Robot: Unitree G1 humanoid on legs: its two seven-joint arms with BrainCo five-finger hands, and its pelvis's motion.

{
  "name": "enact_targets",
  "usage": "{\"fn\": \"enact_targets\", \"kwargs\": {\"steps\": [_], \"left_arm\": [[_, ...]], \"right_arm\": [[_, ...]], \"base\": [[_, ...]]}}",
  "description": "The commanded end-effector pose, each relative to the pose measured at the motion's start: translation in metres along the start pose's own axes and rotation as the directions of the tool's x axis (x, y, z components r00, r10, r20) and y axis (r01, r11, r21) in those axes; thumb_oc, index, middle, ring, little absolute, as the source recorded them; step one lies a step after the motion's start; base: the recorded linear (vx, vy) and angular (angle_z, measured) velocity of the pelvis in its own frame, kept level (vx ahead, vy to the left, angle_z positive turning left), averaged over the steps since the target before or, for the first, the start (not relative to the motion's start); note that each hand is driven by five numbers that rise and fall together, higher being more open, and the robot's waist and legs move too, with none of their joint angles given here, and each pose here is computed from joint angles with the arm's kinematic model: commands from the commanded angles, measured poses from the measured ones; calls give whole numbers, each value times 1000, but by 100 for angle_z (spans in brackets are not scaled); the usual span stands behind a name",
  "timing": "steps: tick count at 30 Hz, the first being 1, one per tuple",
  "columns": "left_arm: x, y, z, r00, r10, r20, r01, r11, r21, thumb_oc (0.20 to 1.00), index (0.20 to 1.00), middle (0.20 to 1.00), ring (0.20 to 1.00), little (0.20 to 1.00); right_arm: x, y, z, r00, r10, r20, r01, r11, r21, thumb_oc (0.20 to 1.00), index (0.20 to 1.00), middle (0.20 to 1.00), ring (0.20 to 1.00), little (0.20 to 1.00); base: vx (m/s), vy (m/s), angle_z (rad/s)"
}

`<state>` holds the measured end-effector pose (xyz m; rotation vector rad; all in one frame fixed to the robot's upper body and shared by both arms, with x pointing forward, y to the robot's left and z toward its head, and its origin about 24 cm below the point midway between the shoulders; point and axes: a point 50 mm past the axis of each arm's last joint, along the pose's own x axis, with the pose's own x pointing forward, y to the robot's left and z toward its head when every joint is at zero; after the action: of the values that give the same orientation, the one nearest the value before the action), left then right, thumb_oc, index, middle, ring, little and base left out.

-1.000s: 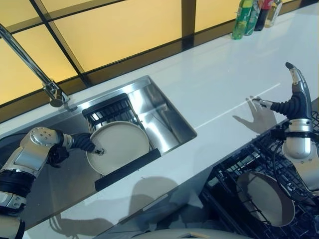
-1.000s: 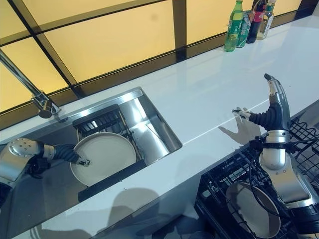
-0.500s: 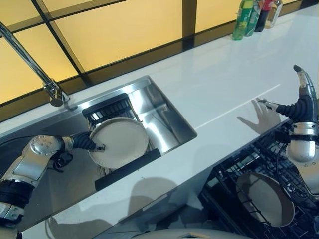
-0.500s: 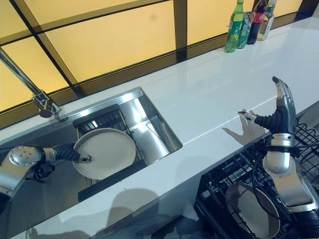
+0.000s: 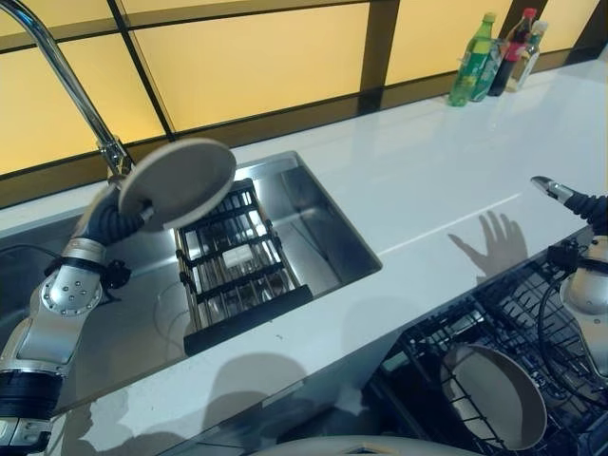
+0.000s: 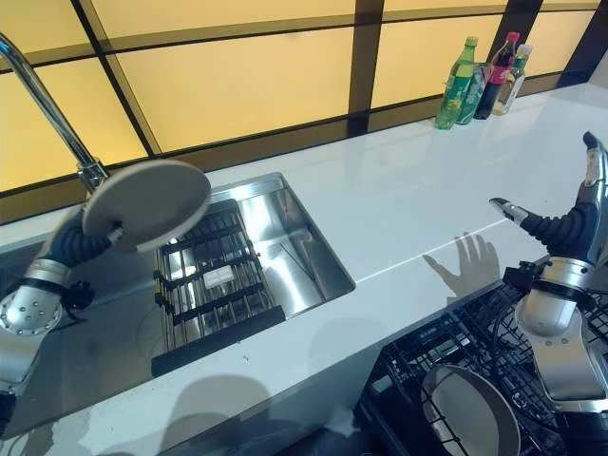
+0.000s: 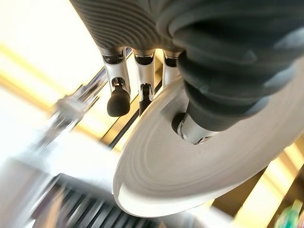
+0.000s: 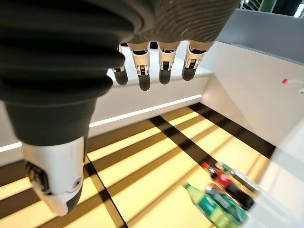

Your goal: Pick up plates and place into dishwasher.

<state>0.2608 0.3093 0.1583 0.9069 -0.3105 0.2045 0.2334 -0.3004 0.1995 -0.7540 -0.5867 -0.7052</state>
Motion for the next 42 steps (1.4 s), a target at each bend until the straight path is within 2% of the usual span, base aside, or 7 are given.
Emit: {"fn": "enact_targets", "kwargs": {"steps": [1,11,20,25,30,34,42], "left_arm": [[19,25,50,937,201,286,-203,979,-24,200,200,200,200,200],[24,-19,113,792,248,559,-130,962,-242,200,200,200,200,200],[22,-46,150,694,163,701,24,968,-249,200,200,200,200,200],[20,-53,163,645,91,759,89,977,-193,200,200,200,200,200],[14,-58,164,583,-116,804,201,980,-5,200,200,200,200,200],[15,-49,166,559,-125,820,195,981,16,200,200,200,200,200],[2,-48,179,416,-262,871,234,956,176,200,200,200,200,200]], "right_arm": [[25,-8,53,961,-93,260,59,989,136,1000,1000,1000,1000,1000],[15,47,121,860,142,490,-376,825,422,1000,1000,1000,1000,1000],[-5,84,137,756,354,551,-624,645,441,1000,1000,1000,1000,1000],[-11,92,136,722,418,551,-673,609,421,1000,1000,1000,1000,1000],[-12,90,131,713,447,540,-687,598,412,1000,1000,1000,1000,1000],[-13,91,128,690,484,538,-713,583,391,1000,1000,1000,1000,1000],[-15,92,124,639,553,535,-759,567,320,1000,1000,1000,1000,1000]], "base": [[0,0,0],[-11,-4,6],[-1,-1,1],[0,0,0],[0,0,0],[0,0,0],[0,0,0]]}}
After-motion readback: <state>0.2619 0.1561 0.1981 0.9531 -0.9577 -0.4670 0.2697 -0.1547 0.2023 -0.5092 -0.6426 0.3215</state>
